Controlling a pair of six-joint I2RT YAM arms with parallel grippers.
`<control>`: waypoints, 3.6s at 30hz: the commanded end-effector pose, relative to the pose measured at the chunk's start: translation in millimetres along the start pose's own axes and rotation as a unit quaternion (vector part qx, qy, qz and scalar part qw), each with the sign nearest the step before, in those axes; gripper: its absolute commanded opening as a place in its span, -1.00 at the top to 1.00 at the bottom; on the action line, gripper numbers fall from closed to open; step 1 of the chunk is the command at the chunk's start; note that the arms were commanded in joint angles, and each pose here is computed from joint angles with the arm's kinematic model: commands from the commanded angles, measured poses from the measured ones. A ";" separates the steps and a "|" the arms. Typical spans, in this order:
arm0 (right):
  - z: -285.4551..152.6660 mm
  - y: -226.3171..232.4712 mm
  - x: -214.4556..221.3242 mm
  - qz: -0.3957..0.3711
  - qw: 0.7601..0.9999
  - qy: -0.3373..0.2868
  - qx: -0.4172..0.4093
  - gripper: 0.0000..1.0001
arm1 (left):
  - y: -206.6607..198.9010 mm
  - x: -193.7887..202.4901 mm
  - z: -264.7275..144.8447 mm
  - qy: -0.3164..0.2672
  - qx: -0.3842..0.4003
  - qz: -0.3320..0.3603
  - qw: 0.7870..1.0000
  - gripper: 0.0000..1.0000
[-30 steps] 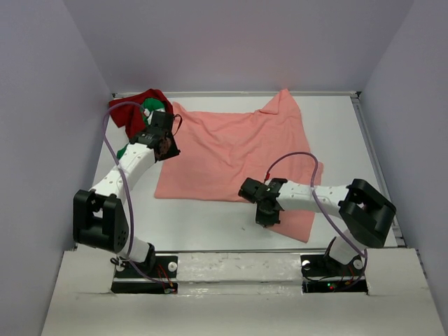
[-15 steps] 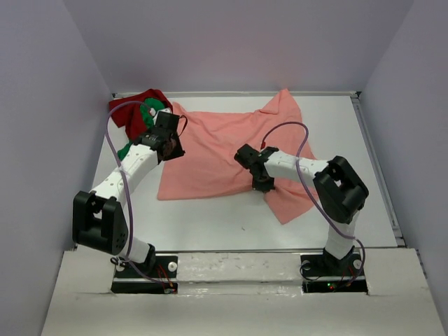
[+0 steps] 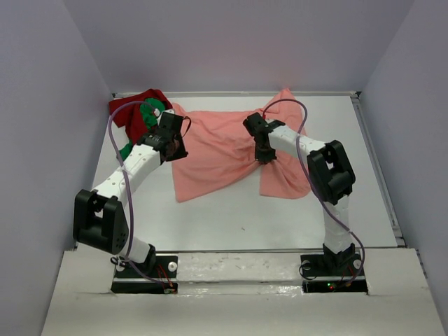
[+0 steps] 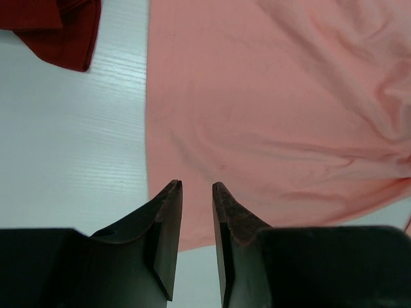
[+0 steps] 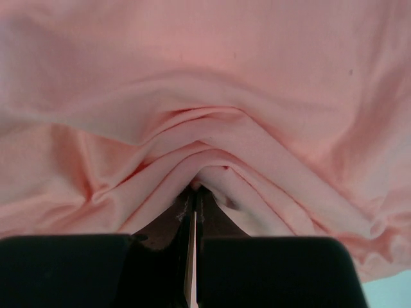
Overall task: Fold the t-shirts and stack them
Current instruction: Flatten the tshirt out
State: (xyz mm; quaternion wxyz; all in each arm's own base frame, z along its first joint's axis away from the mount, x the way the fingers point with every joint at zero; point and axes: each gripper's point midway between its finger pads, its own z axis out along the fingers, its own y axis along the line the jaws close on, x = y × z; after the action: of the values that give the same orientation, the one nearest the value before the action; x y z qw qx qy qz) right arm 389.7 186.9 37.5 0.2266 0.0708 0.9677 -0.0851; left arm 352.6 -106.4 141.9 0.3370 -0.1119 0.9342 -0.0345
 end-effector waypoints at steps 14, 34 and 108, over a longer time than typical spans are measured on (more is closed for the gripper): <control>-80.6 -9.3 10.2 -0.048 0.996 -0.058 -0.053 0.11 | -26.8 -6.9 -3.3 -0.007 0.021 0.014 1.000 0.28; -53.0 0.6 134.6 -0.054 0.994 0.041 -0.087 0.20 | -43.7 -7.2 -15.0 -0.017 0.023 0.024 0.999 0.28; -84.5 0.8 50.5 -0.020 0.996 -0.075 -0.039 1.00 | 1.6 98.4 0.8 0.105 -0.040 -0.067 0.991 0.04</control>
State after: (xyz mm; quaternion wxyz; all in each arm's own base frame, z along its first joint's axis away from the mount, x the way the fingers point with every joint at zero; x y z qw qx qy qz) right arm 291.0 206.0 54.5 0.2498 0.0308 0.9653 -0.0695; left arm 300.2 -137.4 75.1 0.2367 -0.1305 0.9623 -0.0302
